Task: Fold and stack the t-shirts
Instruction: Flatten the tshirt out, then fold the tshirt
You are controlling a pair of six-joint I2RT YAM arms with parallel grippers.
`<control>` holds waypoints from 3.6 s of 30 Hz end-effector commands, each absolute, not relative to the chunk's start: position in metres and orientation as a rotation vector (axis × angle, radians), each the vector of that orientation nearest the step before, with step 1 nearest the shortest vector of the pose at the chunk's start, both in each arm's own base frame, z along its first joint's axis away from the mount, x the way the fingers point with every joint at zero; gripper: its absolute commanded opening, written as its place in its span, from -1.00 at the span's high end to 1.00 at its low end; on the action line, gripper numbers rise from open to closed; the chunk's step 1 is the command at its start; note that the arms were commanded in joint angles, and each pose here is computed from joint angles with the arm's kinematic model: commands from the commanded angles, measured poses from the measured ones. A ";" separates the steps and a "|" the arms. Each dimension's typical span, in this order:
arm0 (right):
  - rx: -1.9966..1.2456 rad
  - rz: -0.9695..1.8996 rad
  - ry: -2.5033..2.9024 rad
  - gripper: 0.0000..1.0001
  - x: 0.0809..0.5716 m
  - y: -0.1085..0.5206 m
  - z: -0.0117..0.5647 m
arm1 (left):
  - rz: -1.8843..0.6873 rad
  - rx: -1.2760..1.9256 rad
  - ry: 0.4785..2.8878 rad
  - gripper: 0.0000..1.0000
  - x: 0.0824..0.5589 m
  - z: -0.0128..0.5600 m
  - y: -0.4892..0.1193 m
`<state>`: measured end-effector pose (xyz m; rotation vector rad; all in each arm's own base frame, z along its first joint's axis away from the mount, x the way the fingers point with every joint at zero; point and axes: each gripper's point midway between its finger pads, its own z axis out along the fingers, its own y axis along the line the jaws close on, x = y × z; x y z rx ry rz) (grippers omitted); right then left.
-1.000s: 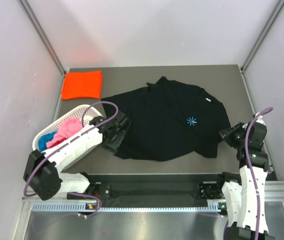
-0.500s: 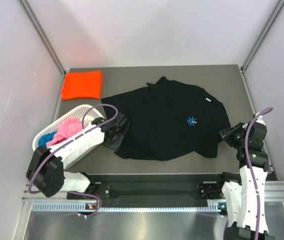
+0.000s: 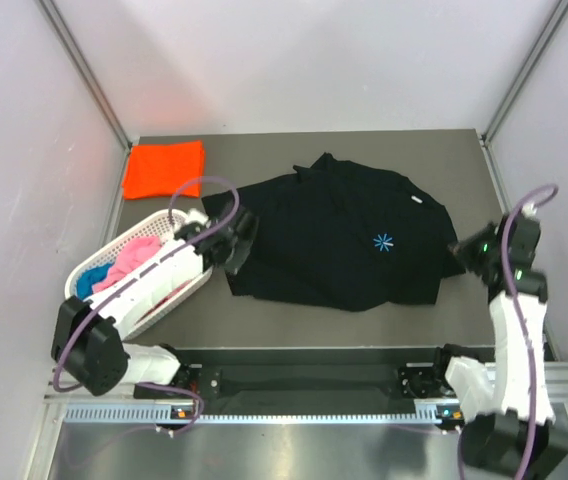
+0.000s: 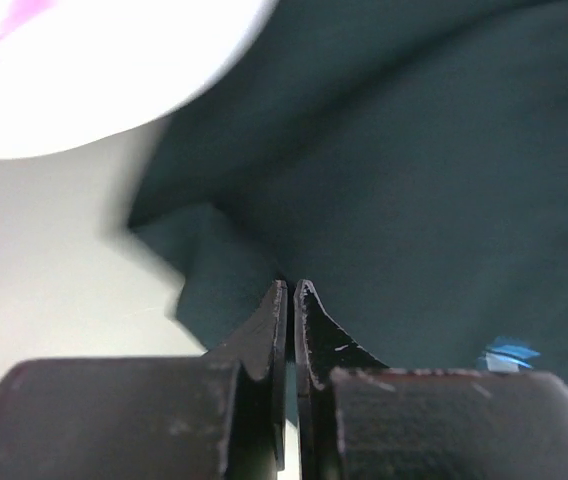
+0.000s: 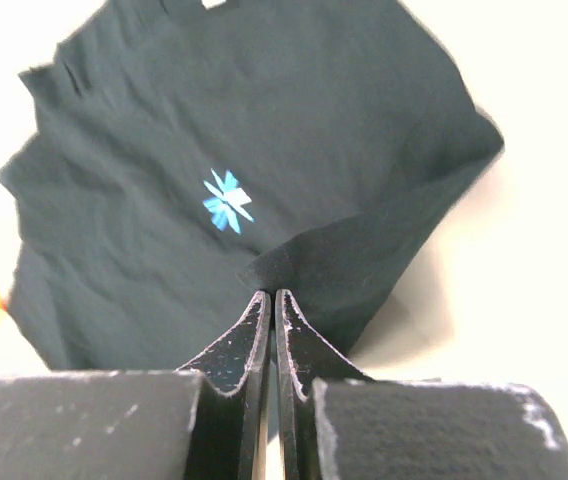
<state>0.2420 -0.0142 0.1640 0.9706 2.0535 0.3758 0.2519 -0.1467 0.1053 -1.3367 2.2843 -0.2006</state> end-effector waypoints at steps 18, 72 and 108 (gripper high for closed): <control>0.632 0.172 1.277 1.00 0.159 -0.037 0.587 | -0.994 -0.750 1.531 1.00 0.292 0.525 -0.151; 0.756 0.139 1.549 1.00 0.310 -0.117 0.415 | -0.931 -0.807 1.592 1.00 0.418 0.324 -0.163; 1.396 -0.405 1.724 1.00 0.122 -0.124 0.222 | -0.564 -0.914 2.201 1.00 0.269 0.097 -0.123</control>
